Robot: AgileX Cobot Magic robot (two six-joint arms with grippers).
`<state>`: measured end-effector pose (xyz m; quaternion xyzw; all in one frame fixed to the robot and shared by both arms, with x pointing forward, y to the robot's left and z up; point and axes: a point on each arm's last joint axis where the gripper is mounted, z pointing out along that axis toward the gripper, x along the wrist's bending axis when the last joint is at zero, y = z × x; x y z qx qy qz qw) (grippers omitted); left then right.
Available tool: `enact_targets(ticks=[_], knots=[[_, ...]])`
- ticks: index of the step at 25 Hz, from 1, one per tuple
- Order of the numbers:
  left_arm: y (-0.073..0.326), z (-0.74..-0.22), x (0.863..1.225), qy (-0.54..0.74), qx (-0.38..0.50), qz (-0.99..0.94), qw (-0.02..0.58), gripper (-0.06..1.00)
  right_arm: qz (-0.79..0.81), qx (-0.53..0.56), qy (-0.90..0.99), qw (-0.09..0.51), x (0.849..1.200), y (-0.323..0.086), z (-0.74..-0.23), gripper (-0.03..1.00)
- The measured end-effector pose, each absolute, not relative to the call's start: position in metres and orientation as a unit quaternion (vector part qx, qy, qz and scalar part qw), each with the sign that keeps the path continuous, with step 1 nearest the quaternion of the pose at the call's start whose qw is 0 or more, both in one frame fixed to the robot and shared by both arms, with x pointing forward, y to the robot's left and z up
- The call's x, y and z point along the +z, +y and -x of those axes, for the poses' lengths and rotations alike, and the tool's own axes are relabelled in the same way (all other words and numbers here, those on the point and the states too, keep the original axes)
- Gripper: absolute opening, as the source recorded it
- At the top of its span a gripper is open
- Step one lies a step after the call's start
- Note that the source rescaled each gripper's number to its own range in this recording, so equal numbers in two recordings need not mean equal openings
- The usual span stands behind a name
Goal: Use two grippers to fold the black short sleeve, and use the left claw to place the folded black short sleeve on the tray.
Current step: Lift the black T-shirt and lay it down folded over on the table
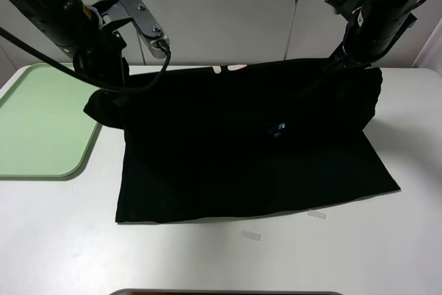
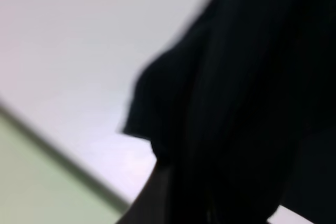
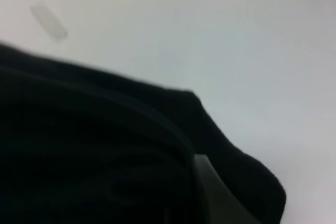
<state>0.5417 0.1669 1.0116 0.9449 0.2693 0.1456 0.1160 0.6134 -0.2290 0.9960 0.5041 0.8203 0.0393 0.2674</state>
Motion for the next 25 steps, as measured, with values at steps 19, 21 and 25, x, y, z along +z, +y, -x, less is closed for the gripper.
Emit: enact_targets(ticks=[19,21,25], knots=[[0.176,-0.560,0.995,0.382,0.268,-0.871,0.150,0.00,-0.527,0.063,0.812,0.243,0.959,-0.228,-0.601,0.00],[0.178,-0.564,0.998,0.397,0.297,-0.854,0.158,0.00,-0.555,0.092,0.789,0.247,0.960,-0.226,-0.604,0.00],[0.182,-0.571,1.004,0.427,0.344,-0.818,0.173,0.00,-0.613,0.162,0.732,0.250,0.964,-0.220,-0.611,0.00]])
